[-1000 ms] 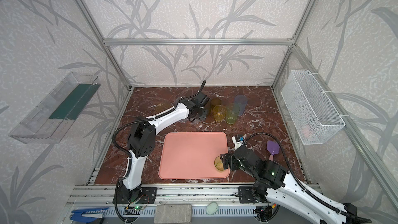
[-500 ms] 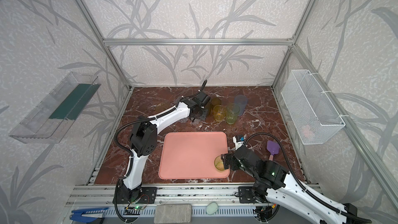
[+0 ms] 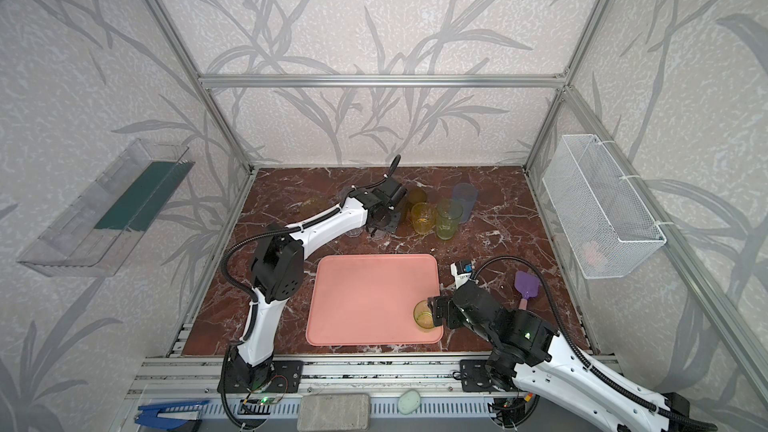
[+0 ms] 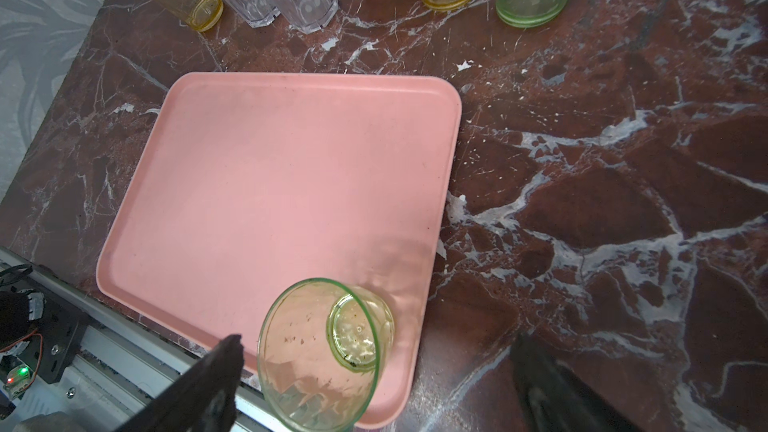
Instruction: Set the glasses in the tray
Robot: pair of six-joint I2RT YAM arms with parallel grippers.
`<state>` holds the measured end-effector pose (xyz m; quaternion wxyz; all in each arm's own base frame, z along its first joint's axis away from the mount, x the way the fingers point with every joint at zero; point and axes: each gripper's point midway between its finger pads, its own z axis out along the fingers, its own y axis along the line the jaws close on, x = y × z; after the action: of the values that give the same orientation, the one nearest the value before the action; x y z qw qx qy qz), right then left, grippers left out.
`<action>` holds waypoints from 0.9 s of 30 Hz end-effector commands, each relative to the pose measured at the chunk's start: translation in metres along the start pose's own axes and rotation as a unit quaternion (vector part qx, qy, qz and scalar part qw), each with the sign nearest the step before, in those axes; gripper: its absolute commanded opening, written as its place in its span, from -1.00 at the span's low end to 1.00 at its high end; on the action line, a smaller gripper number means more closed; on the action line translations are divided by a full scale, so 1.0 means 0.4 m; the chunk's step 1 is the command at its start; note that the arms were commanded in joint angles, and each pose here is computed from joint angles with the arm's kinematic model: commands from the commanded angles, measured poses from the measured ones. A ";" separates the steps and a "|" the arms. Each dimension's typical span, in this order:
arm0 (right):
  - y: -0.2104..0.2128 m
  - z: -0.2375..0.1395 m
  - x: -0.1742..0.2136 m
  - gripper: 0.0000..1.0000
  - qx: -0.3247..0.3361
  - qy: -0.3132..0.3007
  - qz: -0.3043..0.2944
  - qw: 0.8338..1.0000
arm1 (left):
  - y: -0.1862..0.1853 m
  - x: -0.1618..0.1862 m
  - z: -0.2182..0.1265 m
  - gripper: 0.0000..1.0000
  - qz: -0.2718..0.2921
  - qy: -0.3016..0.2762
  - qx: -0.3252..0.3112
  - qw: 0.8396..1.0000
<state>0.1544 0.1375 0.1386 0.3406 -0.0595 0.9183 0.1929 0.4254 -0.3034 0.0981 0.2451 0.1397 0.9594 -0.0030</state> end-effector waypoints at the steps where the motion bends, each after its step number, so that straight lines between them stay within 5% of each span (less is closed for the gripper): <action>1: -0.009 -0.014 -0.013 0.98 0.008 -0.010 0.003 1.000 | 0.012 0.010 0.004 -0.72 0.011 0.013 -0.016 1.000; 27: -0.013 -0.017 -0.003 0.98 0.002 -0.010 0.013 1.000 | 0.009 0.013 -0.034 -0.97 0.009 0.011 -0.003 1.000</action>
<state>0.1526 0.1336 0.1418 0.3459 -0.0533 0.9155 0.1983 0.4238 -0.3022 0.0975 0.2415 0.1433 0.9598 -0.0004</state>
